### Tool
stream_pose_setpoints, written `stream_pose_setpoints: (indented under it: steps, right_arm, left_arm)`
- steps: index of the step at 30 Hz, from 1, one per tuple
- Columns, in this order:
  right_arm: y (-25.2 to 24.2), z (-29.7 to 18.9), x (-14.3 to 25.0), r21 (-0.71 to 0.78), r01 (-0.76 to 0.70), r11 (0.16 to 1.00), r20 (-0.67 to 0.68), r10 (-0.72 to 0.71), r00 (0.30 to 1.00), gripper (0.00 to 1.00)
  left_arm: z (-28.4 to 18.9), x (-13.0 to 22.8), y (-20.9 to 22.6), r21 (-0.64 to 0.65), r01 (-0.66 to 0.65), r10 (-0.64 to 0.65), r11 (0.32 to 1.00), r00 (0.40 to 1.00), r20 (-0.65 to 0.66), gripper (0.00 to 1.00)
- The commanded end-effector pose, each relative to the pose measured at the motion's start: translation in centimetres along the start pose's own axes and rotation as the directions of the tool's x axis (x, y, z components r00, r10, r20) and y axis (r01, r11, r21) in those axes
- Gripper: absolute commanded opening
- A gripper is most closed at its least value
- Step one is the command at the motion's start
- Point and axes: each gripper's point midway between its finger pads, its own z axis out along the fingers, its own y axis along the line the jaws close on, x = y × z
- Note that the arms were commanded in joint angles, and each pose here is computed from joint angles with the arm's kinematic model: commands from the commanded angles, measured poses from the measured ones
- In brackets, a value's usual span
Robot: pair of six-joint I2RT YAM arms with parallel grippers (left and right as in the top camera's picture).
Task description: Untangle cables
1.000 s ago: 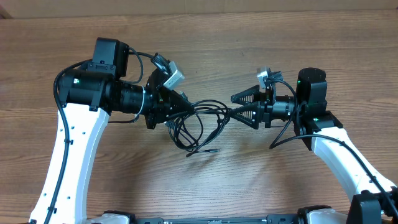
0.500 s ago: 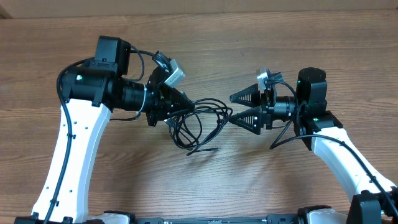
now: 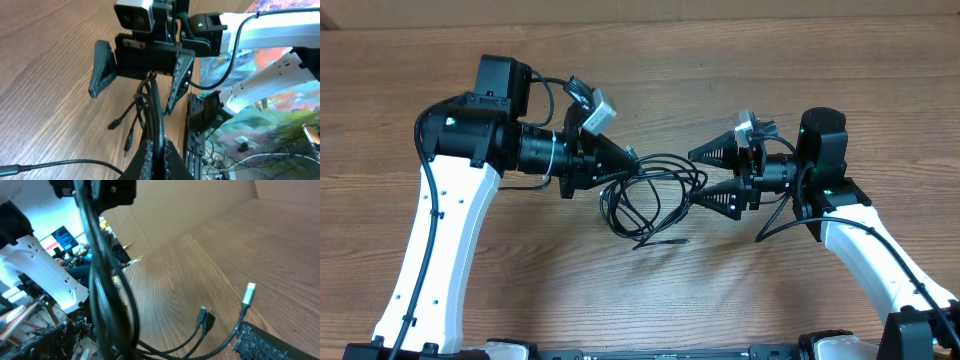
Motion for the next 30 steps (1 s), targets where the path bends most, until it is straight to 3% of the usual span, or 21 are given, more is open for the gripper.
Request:
stream_pose_setpoints:
  steps: [1, 5, 11, 13, 15, 16, 17, 19, 22, 26, 28, 30]
  right_arm:
    - [1.0, 0.6, -0.8, -0.054, 0.056, 0.997, -0.003, -0.057, 0.998, 0.97]
    - [1.5, 1.3, -0.7, -0.074, 0.07, 0.995, -0.01, -0.07, 0.997, 0.79]
    - [2.1, 2.0, -0.7, -0.099, 0.092, 0.991, -0.015, -0.094, 0.995, 0.26]
    - [2.1, 2.0, -0.7, -0.099, 0.092, 0.991, -0.015, -0.094, 0.995, 0.14]
    - [2.1, 2.0, -0.7, -0.097, 0.091, 0.991, -0.014, -0.093, 0.996, 0.04]
    - [2.0, 1.9, -0.7, -0.095, 0.091, 0.991, -0.013, -0.093, 0.996, 0.04]
    - [2.0, 1.9, -0.7, -0.094, 0.092, 0.991, -0.013, -0.093, 0.996, 0.04]
    - [1.8, 1.9, -0.7, -0.082, 0.091, 0.992, -0.013, -0.093, 0.996, 0.04]
    - [1.5, 1.9, -0.8, -0.064, 0.088, 0.994, -0.013, -0.089, 0.996, 0.04]
    - [1.1, 1.6, -0.9, -0.044, 0.082, 0.996, -0.008, -0.082, 0.997, 0.04]
    - [0.8, 1.3, -1.0, -0.034, 0.078, 0.996, -0.005, -0.078, 0.997, 0.04]
    - [0.5, 0.9, -1.1, -0.019, 0.065, 0.998, 0.0, -0.065, 0.998, 0.04]
  left_arm:
    - [-0.2, -1.6, -0.8, 0.039, -0.006, 0.004, 0.999, 0.999, 0.049, 0.04]
    - [-0.2, -1.6, -0.7, 0.035, -0.014, 0.012, 0.999, 0.999, 0.05, 0.05]
    - [-0.1, -1.2, -0.1, 0.011, -0.001, 0.001, 1.0, 1.0, 0.03, 0.05]
    - [-0.1, -1.1, 0.1, 0.001, -0.001, 0.001, 1.0, 1.0, 0.023, 0.05]
    - [-0.1, -1.0, 0.2, -0.006, -0.002, 0.002, 1.0, 1.0, 0.019, 0.04]
    - [-0.1, -1.0, 0.2, -0.009, -0.001, 0.002, 1.0, 1.0, 0.017, 0.05]
    - [-0.1, -0.9, 0.3, -0.012, 0.0, 0.0, 1.0, 1.0, 0.014, 0.16]
    - [-0.1, -0.7, 0.5, -0.027, 0.003, -0.003, 1.0, 1.0, 0.002, 0.52]
    - [-0.1, -0.3, 1.0, -0.054, 0.01, -0.011, 0.998, 1.0, -0.019, 0.6]
    - [-0.2, 0.1, 1.5, -0.086, 0.03, -0.033, 0.996, 0.999, -0.039, 0.9]
    - [-0.2, 0.2, 1.7, -0.099, 0.04, -0.044, 0.994, 0.998, -0.046, 1.0]
    - [-0.2, 0.3, 1.7, -0.103, 0.043, -0.049, 0.994, 0.998, -0.05, 1.0]
